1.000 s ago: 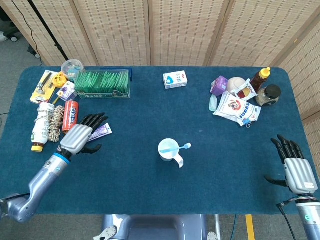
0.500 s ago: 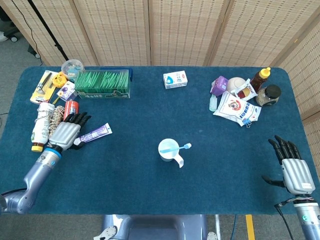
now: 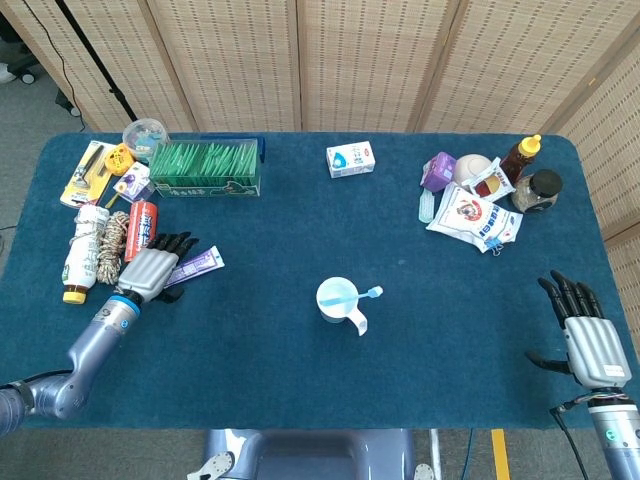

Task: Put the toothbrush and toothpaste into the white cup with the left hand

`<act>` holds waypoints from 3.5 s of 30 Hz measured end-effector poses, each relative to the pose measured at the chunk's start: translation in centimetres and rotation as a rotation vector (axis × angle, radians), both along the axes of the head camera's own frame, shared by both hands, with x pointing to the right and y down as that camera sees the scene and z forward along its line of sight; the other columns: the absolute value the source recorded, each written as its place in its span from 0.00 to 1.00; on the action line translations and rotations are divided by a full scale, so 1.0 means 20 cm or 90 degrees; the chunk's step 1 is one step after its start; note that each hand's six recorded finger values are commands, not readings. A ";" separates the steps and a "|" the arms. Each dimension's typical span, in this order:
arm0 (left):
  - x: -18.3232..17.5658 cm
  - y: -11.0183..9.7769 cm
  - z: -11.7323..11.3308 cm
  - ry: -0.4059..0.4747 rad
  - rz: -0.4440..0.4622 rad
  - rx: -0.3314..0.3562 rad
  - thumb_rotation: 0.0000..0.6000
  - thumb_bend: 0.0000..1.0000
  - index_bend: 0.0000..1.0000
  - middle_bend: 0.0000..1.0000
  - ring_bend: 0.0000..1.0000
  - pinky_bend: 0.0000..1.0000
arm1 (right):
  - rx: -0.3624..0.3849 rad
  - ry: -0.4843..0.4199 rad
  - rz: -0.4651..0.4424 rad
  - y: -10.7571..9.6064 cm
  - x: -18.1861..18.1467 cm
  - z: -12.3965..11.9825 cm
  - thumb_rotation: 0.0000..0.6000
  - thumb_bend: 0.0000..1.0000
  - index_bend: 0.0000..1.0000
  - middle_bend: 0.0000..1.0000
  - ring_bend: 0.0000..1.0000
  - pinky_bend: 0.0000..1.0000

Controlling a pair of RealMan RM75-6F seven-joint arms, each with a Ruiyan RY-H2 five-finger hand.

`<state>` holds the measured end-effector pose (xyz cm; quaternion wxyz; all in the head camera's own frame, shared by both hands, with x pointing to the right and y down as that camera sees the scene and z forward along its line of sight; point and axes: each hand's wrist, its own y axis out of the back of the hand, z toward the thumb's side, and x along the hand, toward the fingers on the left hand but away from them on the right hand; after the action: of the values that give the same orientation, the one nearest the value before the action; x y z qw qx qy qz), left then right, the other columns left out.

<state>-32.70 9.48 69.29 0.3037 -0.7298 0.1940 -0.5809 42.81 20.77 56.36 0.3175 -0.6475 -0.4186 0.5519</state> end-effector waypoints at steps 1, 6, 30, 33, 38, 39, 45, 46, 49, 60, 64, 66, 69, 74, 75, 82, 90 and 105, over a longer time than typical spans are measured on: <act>0.01 0.00 0.00 0.000 0.000 -0.006 1.00 0.30 0.00 0.00 0.00 0.00 | 0.000 0.000 0.000 0.00 0.00 0.00 1.00 0.00 0.00 0.00 0.00 0.00; 0.05 0.00 0.02 0.005 -0.018 -0.045 1.00 0.30 0.00 0.00 0.00 0.05 | 0.001 0.000 0.001 0.00 0.00 0.00 1.00 0.00 0.00 0.00 0.00 0.00; 0.22 0.17 0.05 0.089 -0.020 -0.154 1.00 0.30 0.00 0.00 0.00 0.05 | 0.006 -0.003 0.008 -0.01 0.02 -0.02 1.00 0.00 0.00 0.00 0.00 0.00; 0.25 0.20 0.02 0.106 -0.009 -0.161 1.00 0.30 0.00 0.00 0.00 0.05 | 0.006 -0.004 0.009 -0.01 0.02 -0.02 1.00 0.00 0.00 0.00 0.00 0.00; 0.31 0.25 -0.03 0.129 0.021 -0.170 1.00 0.30 0.00 0.00 0.00 0.05 | 0.005 -0.004 0.010 -0.01 0.02 -0.02 1.00 0.00 0.00 0.00 0.00 0.00; 0.32 0.26 -0.04 0.132 0.030 -0.173 1.00 0.30 0.00 0.00 0.00 0.06 | 0.005 -0.004 0.010 -0.01 0.02 -0.02 1.00 0.00 0.00 0.00 0.00 0.00; 0.32 0.25 -0.10 0.138 0.048 -0.140 1.00 0.30 0.00 0.00 0.00 0.06 | 0.004 -0.004 0.009 -0.01 0.02 -0.02 1.00 0.00 0.00 0.00 0.00 0.00; 0.31 0.24 -0.10 0.138 0.049 -0.128 1.00 0.30 0.00 0.00 0.00 0.06 | 0.005 -0.004 0.009 -0.01 0.02 -0.02 1.00 0.00 0.00 0.00 0.00 0.00; 0.27 0.19 -0.12 0.125 0.051 -0.080 1.00 0.30 0.00 0.00 0.00 0.06 | 0.004 -0.005 0.009 -0.01 0.02 -0.02 1.00 0.00 0.00 0.00 0.00 0.00; 0.10 0.08 0.04 0.009 0.041 -0.020 1.00 0.30 0.00 0.00 0.00 0.06 | 0.002 -0.004 0.005 0.00 0.01 -0.01 1.00 0.00 0.00 0.00 0.00 0.00; 0.15 0.10 0.09 0.010 0.050 -0.031 1.00 0.30 0.01 0.00 0.00 0.06 | 0.001 -0.002 0.009 -0.01 0.02 -0.01 1.00 0.00 0.00 0.00 0.00 0.00; 0.17 0.10 0.09 0.010 0.053 -0.029 1.00 0.30 0.02 0.00 0.00 0.06 | 0.000 -0.002 0.009 -0.01 0.02 -0.01 1.00 0.00 0.00 0.00 0.00 0.00; 0.18 0.10 0.09 0.005 0.058 -0.026 1.00 0.30 0.04 0.00 0.00 0.06 | 0.000 -0.003 0.010 -0.01 0.02 0.00 1.00 0.00 0.00 0.00 0.00 0.00; 0.21 0.11 0.11 -0.003 0.066 -0.029 1.00 0.31 0.12 0.00 0.00 0.06 | -0.001 -0.006 0.006 -0.01 0.02 -0.01 1.00 0.00 0.00 0.00 0.00 0.00; 0.22 0.11 0.11 -0.004 0.068 -0.029 1.00 0.31 0.14 0.00 0.00 0.06 | -0.001 -0.007 0.005 -0.01 0.01 -0.01 1.00 0.00 0.00 0.00 0.00 0.00; 0.28 0.13 0.12 -0.011 0.084 -0.027 1.00 0.31 0.21 0.00 0.00 0.06 | 0.000 -0.010 0.008 -0.01 0.02 -0.01 1.00 0.00 0.00 0.00 0.00 0.00; 0.30 0.14 0.14 -0.019 0.073 -0.021 1.00 0.32 0.24 0.00 0.00 0.06 | -0.002 -0.009 0.005 -0.01 0.02 -0.01 1.00 0.00 0.00 0.00 0.00 0.00; 0.30 0.14 0.16 -0.035 0.075 0.031 1.00 0.33 0.43 0.20 0.24 0.36 | -0.002 -0.009 0.005 -0.01 0.02 -0.01 1.00 0.00 0.00 0.00 0.00 0.00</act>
<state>-26.60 12.32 72.45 0.3602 -0.7160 0.1566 -0.5771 43.14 20.66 56.23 0.3113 -0.6505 -0.4223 0.5492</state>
